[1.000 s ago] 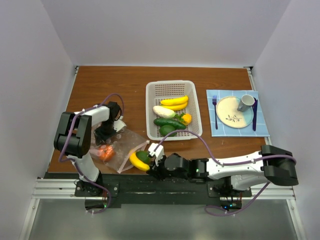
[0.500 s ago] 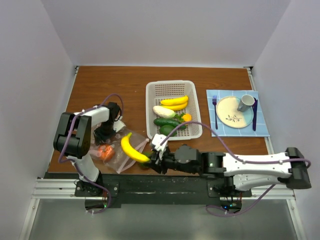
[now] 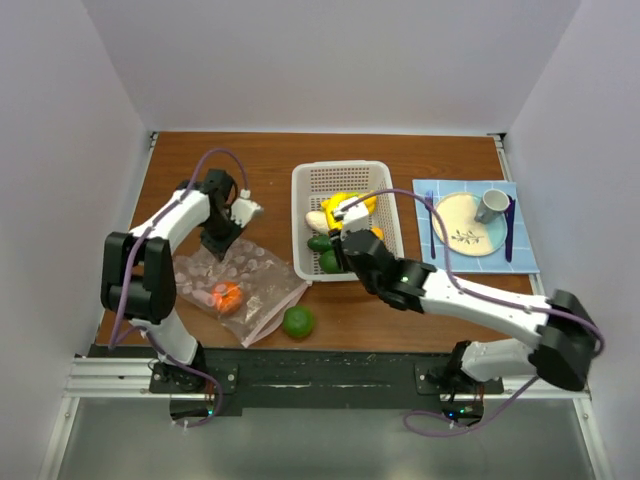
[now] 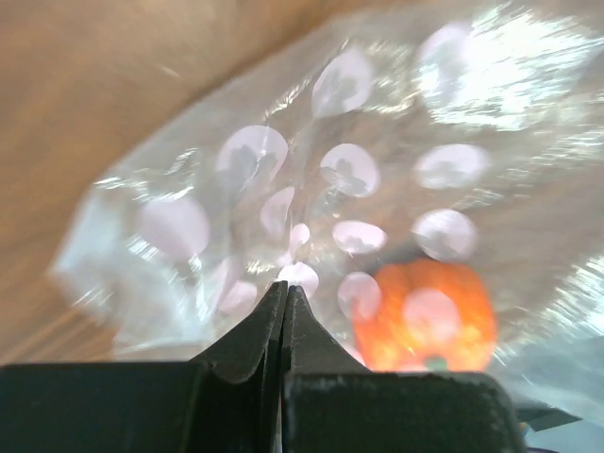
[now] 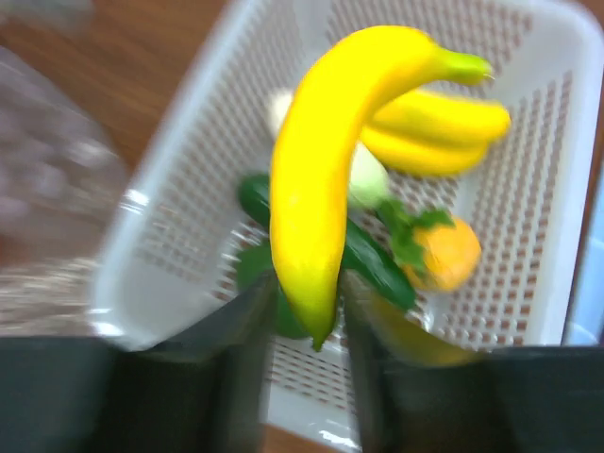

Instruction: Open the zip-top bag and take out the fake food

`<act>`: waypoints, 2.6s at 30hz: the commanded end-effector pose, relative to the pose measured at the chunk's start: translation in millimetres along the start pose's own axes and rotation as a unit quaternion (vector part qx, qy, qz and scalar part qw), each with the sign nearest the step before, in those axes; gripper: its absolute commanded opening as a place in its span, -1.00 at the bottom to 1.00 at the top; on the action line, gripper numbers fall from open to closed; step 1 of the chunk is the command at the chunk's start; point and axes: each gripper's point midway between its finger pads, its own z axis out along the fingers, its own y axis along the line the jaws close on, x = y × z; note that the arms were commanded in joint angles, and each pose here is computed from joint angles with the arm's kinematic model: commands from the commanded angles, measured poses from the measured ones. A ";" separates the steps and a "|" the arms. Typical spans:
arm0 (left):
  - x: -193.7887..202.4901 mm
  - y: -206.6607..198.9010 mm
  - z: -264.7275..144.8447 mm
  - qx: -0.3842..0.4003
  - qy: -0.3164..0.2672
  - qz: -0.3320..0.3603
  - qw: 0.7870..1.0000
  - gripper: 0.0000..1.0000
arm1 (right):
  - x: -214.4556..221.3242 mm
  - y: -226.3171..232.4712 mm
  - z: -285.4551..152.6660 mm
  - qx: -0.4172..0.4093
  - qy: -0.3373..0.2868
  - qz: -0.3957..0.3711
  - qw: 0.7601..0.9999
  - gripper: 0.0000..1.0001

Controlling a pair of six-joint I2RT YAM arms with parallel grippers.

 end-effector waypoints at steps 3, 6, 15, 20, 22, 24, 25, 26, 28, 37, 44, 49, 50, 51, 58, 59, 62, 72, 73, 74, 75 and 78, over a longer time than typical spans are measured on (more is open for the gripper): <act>-4.1 -13.7 -48.4 0.011 -0.045 -0.003 0.999 -1.00 | 20.0 -28.4 9.0 0.098 0.031 0.007 0.995 0.98; 8.1 -10.4 -44.1 -0.006 -0.029 0.000 1.000 -1.00 | -1.5 -27.0 -8.4 0.069 -0.012 0.030 0.997 0.97; 45.1 -12.3 -28.3 -0.021 -0.009 0.003 1.000 0.99 | -1.8 74.4 -78.1 -0.168 -0.029 -0.032 0.985 0.98; 48.9 1.7 -21.0 -0.026 -0.035 -0.032 0.999 0.99 | 56.2 119.7 -82.5 -0.225 0.037 -0.070 0.971 0.98; 50.6 -2.1 -23.4 -0.019 -0.043 -0.032 0.998 0.99 | 75.6 129.0 -77.0 -0.230 0.057 -0.080 0.968 0.97; 60.8 -6.9 -19.0 -0.017 -0.036 -0.030 0.999 0.99 | 85.3 134.6 -71.1 -0.231 0.059 -0.080 0.968 0.98; 64.8 -5.8 -16.2 -0.022 -0.032 -0.026 0.999 0.99 | 89.8 135.1 -67.9 -0.227 0.061 -0.082 0.968 0.98; 73.9 -9.5 -8.7 -0.018 -0.021 -0.024 0.999 0.99 | 101.0 136.8 -61.8 -0.219 0.072 -0.093 0.968 0.98; 77.6 -11.3 0.4 -0.014 -0.018 -0.017 1.000 0.99 | 105.4 137.8 -53.6 -0.206 0.071 -0.099 0.971 0.98; 99.1 -14.1 49.5 0.000 0.028 0.008 1.000 0.97 | 134.2 162.3 -31.2 -0.211 0.089 -0.110 0.967 0.97; 104.1 -14.4 66.9 0.007 0.046 0.008 0.999 0.45 | 161.3 181.2 -18.9 -0.222 0.117 -0.106 0.962 0.98; 108.5 -15.9 70.1 0.007 0.051 0.007 0.999 0.00 | 163.8 179.2 -21.2 -0.225 0.116 -0.099 0.962 0.80; 107.6 -15.1 68.7 0.005 0.050 0.007 0.999 -0.09 | 160.4 178.1 -23.2 -0.227 0.111 -0.096 0.963 0.66; 106.4 -16.2 66.5 0.008 0.048 0.004 0.999 -0.19 | 157.3 176.7 -25.2 -0.228 0.107 -0.094 0.963 0.36; 81.2 -11.5 41.4 0.011 0.011 -0.004 1.000 -1.00 | 62.3 139.4 -45.5 -0.179 0.009 -0.072 0.981 -1.00; 78.7 -12.8 37.7 0.015 0.007 -0.003 1.000 -1.00 | 40.9 130.1 -49.7 -0.168 -0.013 -0.061 0.984 -1.00; 67.2 -14.6 21.1 0.021 -0.019 -0.006 1.000 -1.00 | 5.4 101.1 -38.2 -0.131 -0.027 -0.047 0.990 -1.00; 55.6 -22.4 -13.6 0.033 -0.055 -0.004 0.998 -1.00 | 11.7 -13.2 35.0 0.073 0.034 -0.031 0.996 0.98; 57.6 -21.8 -12.0 0.032 -0.051 -0.004 0.998 -1.00 | 9.8 -14.1 33.6 0.075 0.031 -0.026 0.996 0.98; 58.6 -19.9 -10.5 0.025 -0.049 -0.003 0.998 -1.00 | 6.4 -13.3 31.1 0.071 0.025 -0.021 0.997 0.97; 63.1 -20.1 -6.5 0.024 -0.041 -0.006 0.999 -1.00 | 4.4 -8.0 26.1 0.059 0.016 -0.016 0.998 0.97; 70.8 -17.1 3.2 0.013 -0.024 -0.009 1.000 -1.00 | -13.9 24.5 -0.4 -0.004 -0.027 -0.017 0.999 0.97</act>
